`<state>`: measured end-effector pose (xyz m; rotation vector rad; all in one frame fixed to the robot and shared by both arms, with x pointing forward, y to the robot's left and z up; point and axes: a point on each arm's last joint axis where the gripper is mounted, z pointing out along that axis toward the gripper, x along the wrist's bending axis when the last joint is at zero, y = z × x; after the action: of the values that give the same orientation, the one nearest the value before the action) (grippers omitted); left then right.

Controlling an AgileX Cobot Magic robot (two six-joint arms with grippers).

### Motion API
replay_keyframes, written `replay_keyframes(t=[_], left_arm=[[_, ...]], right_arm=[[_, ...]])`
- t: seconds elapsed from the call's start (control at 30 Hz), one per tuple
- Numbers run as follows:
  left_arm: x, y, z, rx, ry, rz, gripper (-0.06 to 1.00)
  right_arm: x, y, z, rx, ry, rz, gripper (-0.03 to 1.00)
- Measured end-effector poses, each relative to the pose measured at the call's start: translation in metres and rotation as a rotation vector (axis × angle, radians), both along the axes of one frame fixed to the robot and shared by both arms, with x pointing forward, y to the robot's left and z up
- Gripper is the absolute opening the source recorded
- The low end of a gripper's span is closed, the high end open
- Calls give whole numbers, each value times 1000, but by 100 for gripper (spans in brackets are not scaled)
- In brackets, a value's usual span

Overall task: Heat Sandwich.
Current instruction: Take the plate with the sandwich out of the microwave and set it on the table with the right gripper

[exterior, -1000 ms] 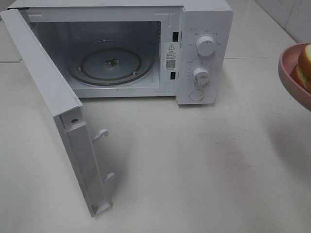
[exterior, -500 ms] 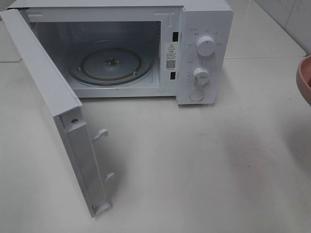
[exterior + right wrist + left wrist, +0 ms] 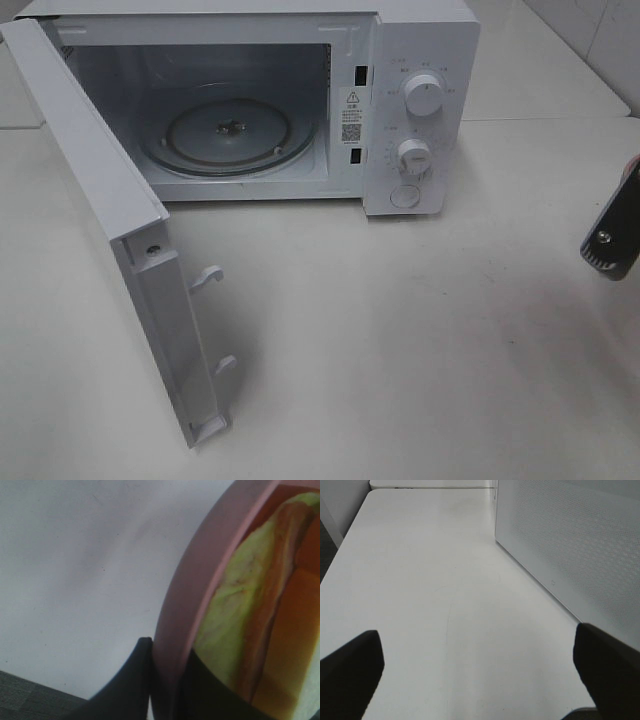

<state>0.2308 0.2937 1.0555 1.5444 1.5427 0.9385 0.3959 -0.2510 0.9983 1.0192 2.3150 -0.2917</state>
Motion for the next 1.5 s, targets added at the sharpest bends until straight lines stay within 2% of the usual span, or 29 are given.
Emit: replay_keyframes(t=[0.03, 0.2, 0.33, 0.63, 1.03, 1.5], left_arm=[[0, 0, 0, 0, 0, 0, 97], [0, 0, 0, 0, 0, 0, 97], [0, 0, 0, 0, 0, 0, 97], [0, 0, 0, 0, 0, 0, 97], [0, 0, 0, 0, 0, 0, 97], [0, 0, 0, 0, 0, 0, 97]], right_arm=[[3, 2, -5, 3, -9, -52, 11], [7, 4, -12, 11, -15, -126, 11], [13, 8, -27, 7, -14, -234, 11], [29, 20, -40, 28, -41, -352, 11], [57, 38, -54, 2, -47, -387, 11], [72, 52, -95, 17, 5, -388, 11]])
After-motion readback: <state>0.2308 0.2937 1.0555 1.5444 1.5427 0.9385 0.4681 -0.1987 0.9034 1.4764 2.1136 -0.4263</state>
